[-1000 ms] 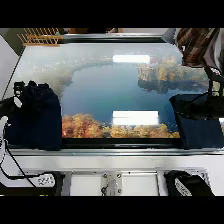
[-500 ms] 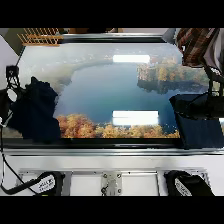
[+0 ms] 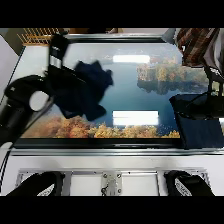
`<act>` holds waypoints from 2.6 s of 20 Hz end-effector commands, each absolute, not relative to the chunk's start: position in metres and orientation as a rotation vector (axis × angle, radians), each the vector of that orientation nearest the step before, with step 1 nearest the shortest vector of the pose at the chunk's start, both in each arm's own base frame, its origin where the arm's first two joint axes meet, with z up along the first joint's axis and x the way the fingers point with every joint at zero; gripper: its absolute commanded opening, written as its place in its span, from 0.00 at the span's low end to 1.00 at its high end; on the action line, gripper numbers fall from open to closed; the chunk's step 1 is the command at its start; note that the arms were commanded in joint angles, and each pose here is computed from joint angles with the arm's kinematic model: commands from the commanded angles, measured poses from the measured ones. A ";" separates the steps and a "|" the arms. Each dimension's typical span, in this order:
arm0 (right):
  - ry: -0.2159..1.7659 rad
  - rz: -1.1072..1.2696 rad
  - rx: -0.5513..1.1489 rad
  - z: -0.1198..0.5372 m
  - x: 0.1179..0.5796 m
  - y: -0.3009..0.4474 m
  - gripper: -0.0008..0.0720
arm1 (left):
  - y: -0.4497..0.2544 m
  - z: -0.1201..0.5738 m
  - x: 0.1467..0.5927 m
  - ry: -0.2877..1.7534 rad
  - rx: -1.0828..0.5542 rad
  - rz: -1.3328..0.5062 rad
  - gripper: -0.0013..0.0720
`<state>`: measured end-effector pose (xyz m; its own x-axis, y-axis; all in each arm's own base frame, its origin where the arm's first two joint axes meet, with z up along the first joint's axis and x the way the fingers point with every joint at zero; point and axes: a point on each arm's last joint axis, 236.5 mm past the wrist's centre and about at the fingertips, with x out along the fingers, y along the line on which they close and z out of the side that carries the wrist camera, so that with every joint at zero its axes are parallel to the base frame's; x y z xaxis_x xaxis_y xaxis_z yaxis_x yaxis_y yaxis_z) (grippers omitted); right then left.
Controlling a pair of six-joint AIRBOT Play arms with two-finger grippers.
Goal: Fold the clothes and pants, and hang the long-sleeved shirts on hangers.
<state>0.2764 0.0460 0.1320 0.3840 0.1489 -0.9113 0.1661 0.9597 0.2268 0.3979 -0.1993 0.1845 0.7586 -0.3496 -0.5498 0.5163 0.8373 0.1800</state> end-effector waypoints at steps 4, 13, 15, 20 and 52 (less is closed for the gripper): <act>1.207 -0.016 0.302 0.125 0.279 0.046 0.08 | -0.342 0.079 0.277 0.805 0.541 -0.843 0.35; 1.214 -0.018 0.302 0.123 0.280 0.046 0.08 | -0.204 0.100 0.380 0.886 0.151 -0.382 0.93; 1.219 -0.018 0.302 0.122 0.281 0.046 0.08 | -0.142 0.095 0.414 0.900 -0.001 -0.230 0.93; 1.226 -0.019 0.302 0.119 0.282 0.046 0.08 | -0.079 0.004 0.454 1.108 -0.455 -0.152 0.93; 1.419 0.052 0.432 -0.087 0.408 0.077 0.90 | -0.191 -0.013 0.509 1.172 -0.569 -0.460 0.04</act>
